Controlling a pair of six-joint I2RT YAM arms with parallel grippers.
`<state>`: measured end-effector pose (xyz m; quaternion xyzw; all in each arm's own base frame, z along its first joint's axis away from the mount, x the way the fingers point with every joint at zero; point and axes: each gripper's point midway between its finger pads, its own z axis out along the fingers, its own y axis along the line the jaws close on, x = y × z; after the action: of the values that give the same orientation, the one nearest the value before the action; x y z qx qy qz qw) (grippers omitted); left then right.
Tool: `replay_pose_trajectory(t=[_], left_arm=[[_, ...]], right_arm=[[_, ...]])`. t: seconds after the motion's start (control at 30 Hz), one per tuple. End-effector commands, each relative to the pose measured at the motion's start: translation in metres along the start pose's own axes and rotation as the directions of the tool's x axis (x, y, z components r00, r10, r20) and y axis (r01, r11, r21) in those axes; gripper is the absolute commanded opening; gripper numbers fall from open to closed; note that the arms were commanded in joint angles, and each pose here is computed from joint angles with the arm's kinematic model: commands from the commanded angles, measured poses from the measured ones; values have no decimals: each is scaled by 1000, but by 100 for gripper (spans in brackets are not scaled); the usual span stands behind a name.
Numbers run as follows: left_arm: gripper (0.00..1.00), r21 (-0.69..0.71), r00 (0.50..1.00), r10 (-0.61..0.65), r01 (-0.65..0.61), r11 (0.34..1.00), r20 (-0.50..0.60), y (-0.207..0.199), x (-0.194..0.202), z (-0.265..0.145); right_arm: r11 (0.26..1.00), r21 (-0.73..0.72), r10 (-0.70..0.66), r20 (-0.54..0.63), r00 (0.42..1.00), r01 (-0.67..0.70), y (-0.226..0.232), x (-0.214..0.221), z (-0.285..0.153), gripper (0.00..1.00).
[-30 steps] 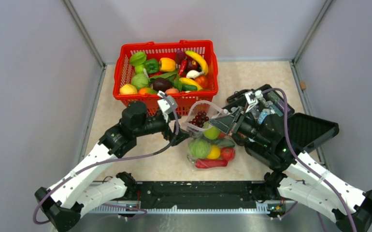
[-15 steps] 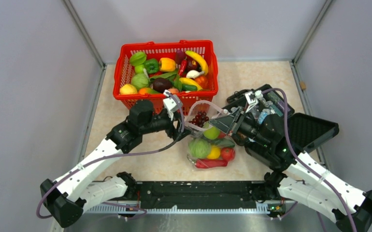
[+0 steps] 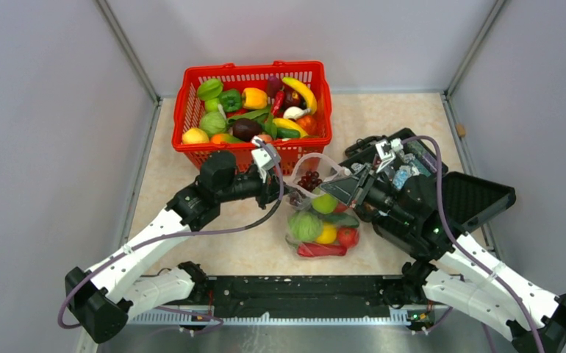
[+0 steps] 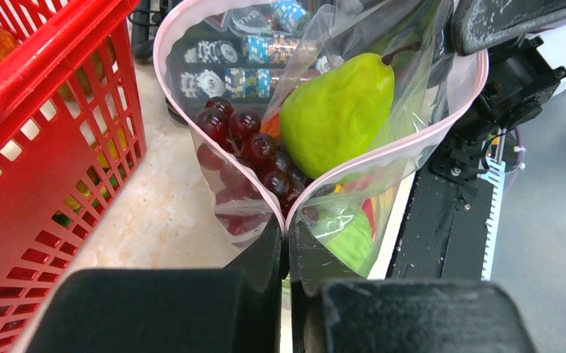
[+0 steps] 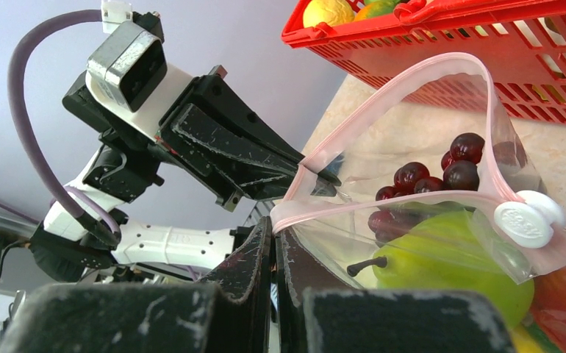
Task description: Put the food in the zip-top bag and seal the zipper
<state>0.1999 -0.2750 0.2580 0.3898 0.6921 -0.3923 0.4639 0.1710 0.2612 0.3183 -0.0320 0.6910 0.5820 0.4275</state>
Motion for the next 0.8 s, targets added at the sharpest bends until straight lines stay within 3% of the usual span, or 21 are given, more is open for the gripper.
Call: replay_pose_trajectory(t=[0.0, 0.1, 0.23, 0.3, 0.43, 0.6, 0.77], left_arm=[[0, -14, 995, 33, -31, 999, 97, 1, -28, -2], [0, -29, 986, 64, -60, 998, 153, -2, -45, -11], [0, -12, 972, 130, -130, 991, 197, -13, -58, -23], [0, 2, 971, 136, -139, 990, 197, -17, -59, -26], [0, 11, 965, 165, -171, 985, 202, -20, -61, -28], [0, -23, 953, 184, -184, 983, 240, -21, -71, -38], [0, -73, 938, 225, -213, 974, 264, -20, -85, -51]], right_arm=[[996, -78, -30, 58, 998, 34, 23, -15, -5, 0], [996, -73, -40, 62, 997, 44, 22, -15, -6, 2], [996, -43, -69, 78, 995, 73, 18, -17, -10, 25], [992, -43, -112, 81, 990, 116, 19, -19, -14, 44], [970, 29, -244, 57, 968, 243, 13, -24, -21, 64], [893, 88, -442, -14, 897, 441, 10, -31, -37, 67], [799, 232, -576, 33, 817, 554, -6, -56, -62, 63]])
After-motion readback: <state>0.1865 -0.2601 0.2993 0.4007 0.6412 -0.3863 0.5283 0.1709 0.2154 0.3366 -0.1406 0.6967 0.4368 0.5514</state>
